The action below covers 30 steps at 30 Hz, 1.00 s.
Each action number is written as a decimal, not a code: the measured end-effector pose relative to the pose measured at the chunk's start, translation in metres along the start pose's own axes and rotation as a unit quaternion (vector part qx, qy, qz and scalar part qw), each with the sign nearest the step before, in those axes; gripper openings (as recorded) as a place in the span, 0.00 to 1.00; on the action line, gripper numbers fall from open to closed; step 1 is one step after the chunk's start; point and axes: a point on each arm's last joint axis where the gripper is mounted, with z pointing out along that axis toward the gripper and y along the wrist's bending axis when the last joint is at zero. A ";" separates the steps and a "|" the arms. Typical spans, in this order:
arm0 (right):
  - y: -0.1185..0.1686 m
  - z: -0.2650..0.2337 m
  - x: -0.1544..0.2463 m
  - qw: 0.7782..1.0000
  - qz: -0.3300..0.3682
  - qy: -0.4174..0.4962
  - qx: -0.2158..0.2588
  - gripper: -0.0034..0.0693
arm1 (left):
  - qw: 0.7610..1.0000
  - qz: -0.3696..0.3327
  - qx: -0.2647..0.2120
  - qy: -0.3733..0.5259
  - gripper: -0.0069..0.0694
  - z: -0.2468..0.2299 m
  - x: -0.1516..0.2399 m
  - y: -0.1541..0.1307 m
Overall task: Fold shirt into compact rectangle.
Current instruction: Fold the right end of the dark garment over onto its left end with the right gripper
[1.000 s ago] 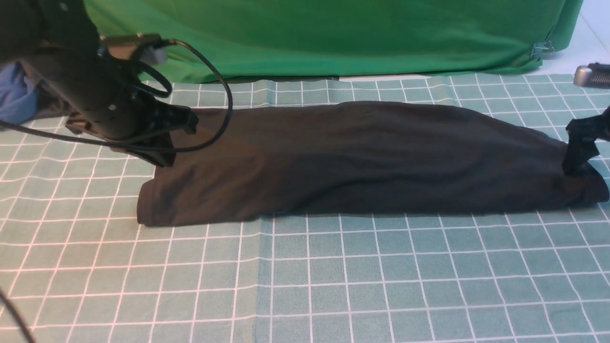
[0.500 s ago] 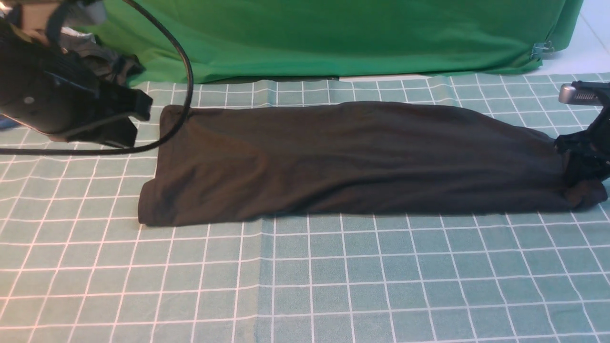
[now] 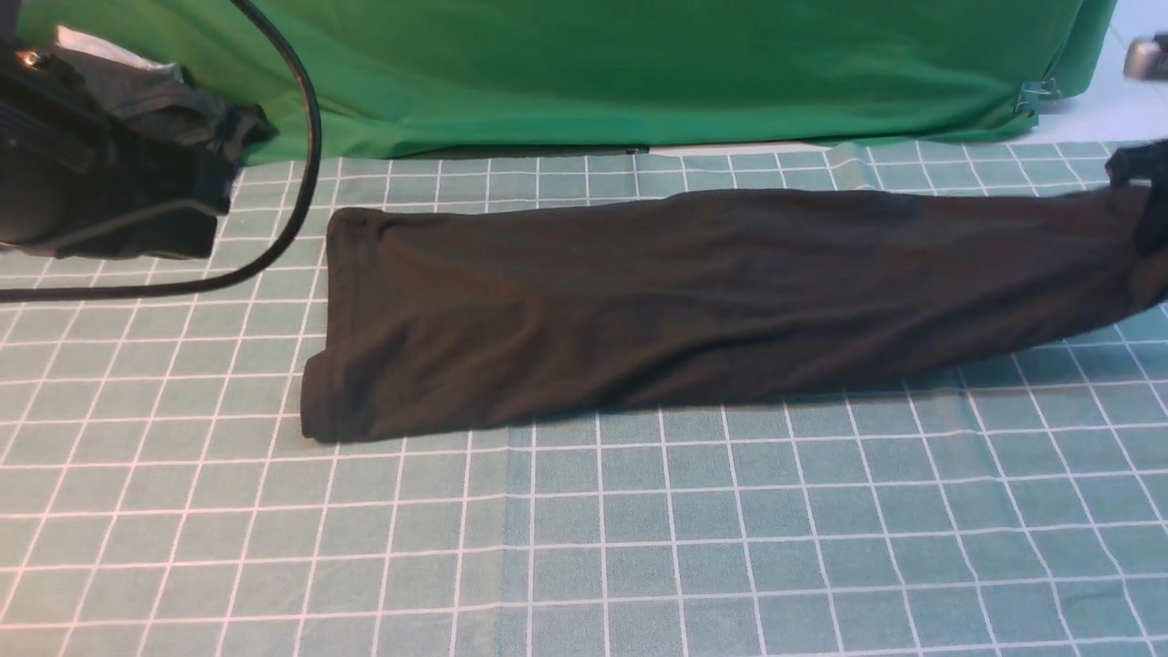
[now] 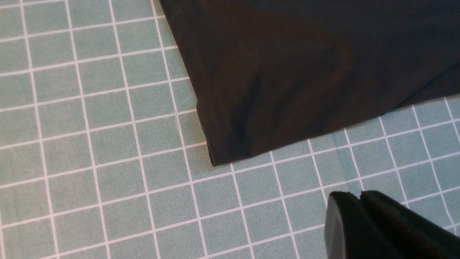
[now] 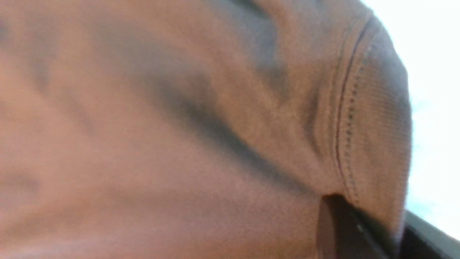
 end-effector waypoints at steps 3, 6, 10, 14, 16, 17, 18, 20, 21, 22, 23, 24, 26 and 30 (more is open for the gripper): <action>0.023 -0.013 -0.008 0.999 -0.016 -0.025 -0.020 0.15 | 1.000 -0.001 -0.001 -0.003 0.10 -0.002 0.000 0.000; 0.065 -0.027 -0.016 0.996 -0.046 -0.053 -0.049 0.15 | 1.000 -0.001 -0.001 -0.003 0.10 -0.002 0.000 0.000; 0.123 -0.039 -0.019 0.990 -0.086 -0.075 -0.088 0.15 | 1.000 -0.002 -0.001 -0.003 0.10 -0.002 0.000 0.000; 0.191 -0.046 -0.013 0.979 -0.131 -0.099 -0.124 0.15 | 1.000 -0.004 0.002 -0.011 0.10 -0.002 -0.001 -0.001; 0.223 -0.047 -0.007 0.972 -0.150 -0.109 -0.145 0.15 | 1.000 -0.005 0.003 -0.015 0.10 -0.002 -0.002 -0.001; 0.238 -0.047 -0.002 0.968 -0.160 -0.113 -0.157 0.15 | 1.000 -0.005 0.004 -0.016 0.10 -0.002 -0.002 -0.001; 0.253 -0.048 0.002 0.964 -0.168 -0.117 -0.169 0.15 | 1.000 -0.006 0.004 -0.017 0.10 -0.002 -0.002 -0.001; 0.277 -0.047 0.009 0.957 -0.178 -0.122 -0.195 0.15 | 1.000 -0.006 0.005 -0.019 0.10 -0.002 -0.002 -0.001; 0.280 -0.046 0.010 0.956 -0.179 -0.123 -0.198 0.15 | 1.000 -0.006 0.005 -0.019 0.10 -0.002 -0.002 -0.001; 0.297 -0.044 0.015 0.951 -0.183 -0.125 -0.218 0.15 | 1.000 -0.006 0.005 -0.019 0.10 -0.002 -0.002 -0.001; 0.308 -0.041 0.019 0.947 -0.183 -0.125 -0.231 0.15 | 1.000 -0.007 0.006 -0.019 0.10 -0.002 -0.003 -0.001; 0.318 -0.038 0.022 0.945 -0.182 -0.126 -0.242 0.15 | 1.000 -0.007 0.006 -0.019 0.10 -0.002 -0.003 -0.001; 0.339 -0.030 0.030 0.939 -0.185 -0.125 -0.261 0.15 | 1.000 -0.007 0.007 -0.019 0.10 -0.002 -0.003 -0.002; 0.369 -0.019 0.043 0.931 -0.190 -0.125 -0.285 0.15 | 1.000 -0.007 0.007 -0.019 0.10 -0.002 -0.003 -0.002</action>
